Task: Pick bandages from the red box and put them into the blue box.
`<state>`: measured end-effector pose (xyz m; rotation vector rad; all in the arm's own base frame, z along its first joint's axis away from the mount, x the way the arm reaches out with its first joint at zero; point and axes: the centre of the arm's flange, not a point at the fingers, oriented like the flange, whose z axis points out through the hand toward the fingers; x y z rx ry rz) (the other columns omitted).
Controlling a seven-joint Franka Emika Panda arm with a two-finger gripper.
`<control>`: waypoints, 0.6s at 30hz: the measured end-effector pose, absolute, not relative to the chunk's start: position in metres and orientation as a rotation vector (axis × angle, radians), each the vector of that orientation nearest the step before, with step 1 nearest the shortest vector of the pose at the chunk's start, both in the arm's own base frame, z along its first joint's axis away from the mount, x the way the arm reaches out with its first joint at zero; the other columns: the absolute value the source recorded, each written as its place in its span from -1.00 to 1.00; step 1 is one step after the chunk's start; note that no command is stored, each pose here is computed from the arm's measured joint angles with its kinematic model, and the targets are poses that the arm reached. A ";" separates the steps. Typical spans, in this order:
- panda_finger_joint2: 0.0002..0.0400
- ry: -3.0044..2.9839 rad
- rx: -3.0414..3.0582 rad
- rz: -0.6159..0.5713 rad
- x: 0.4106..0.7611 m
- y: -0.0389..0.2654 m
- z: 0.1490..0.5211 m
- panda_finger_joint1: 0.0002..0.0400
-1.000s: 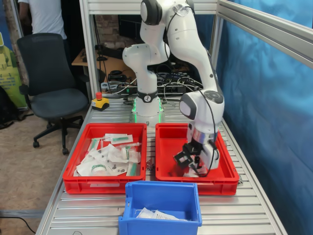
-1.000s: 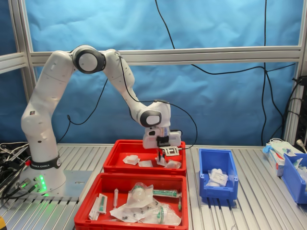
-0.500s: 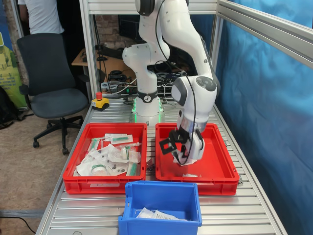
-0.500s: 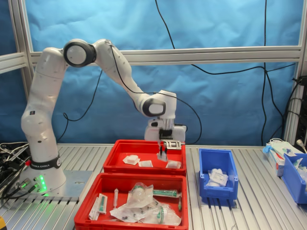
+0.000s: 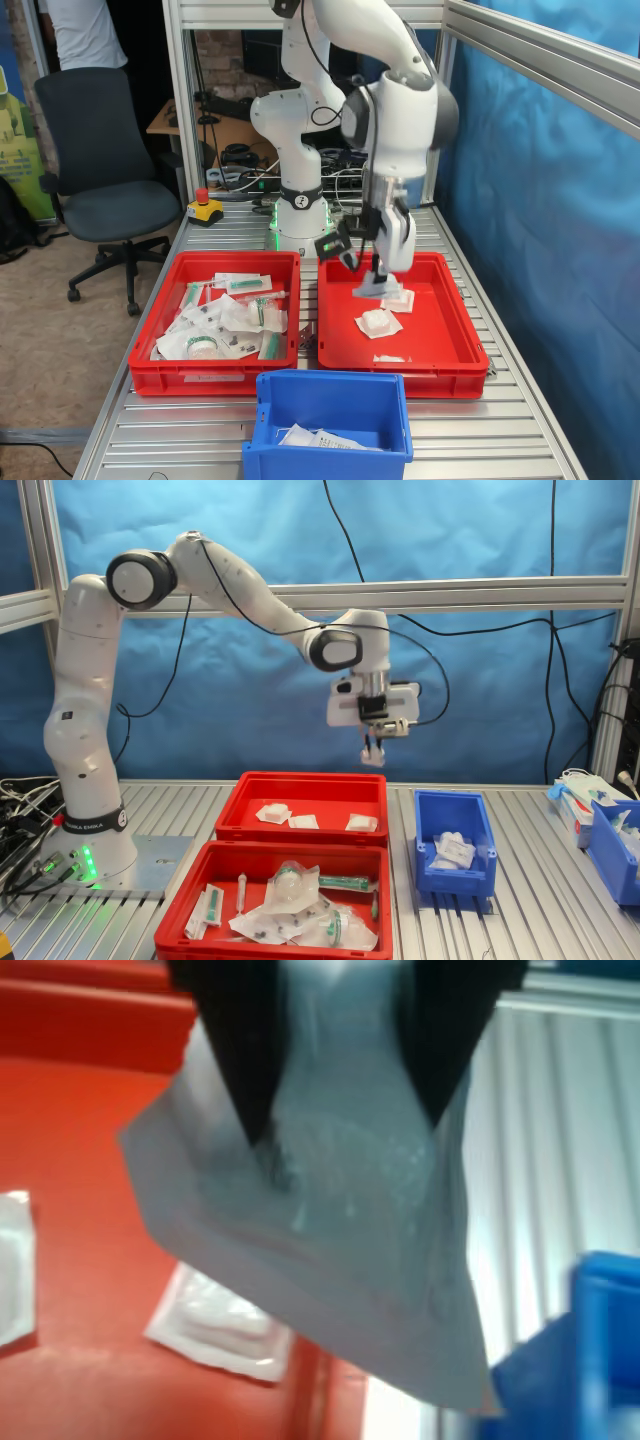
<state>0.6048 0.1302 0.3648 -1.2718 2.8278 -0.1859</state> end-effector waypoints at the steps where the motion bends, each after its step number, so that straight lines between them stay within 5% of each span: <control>1: -0.64 2.819 -1.249 -0.184 0.611 0.125 0.377 -0.64; 18: -0.64 2.753 -1.048 -0.208 0.674 0.072 0.465 -0.64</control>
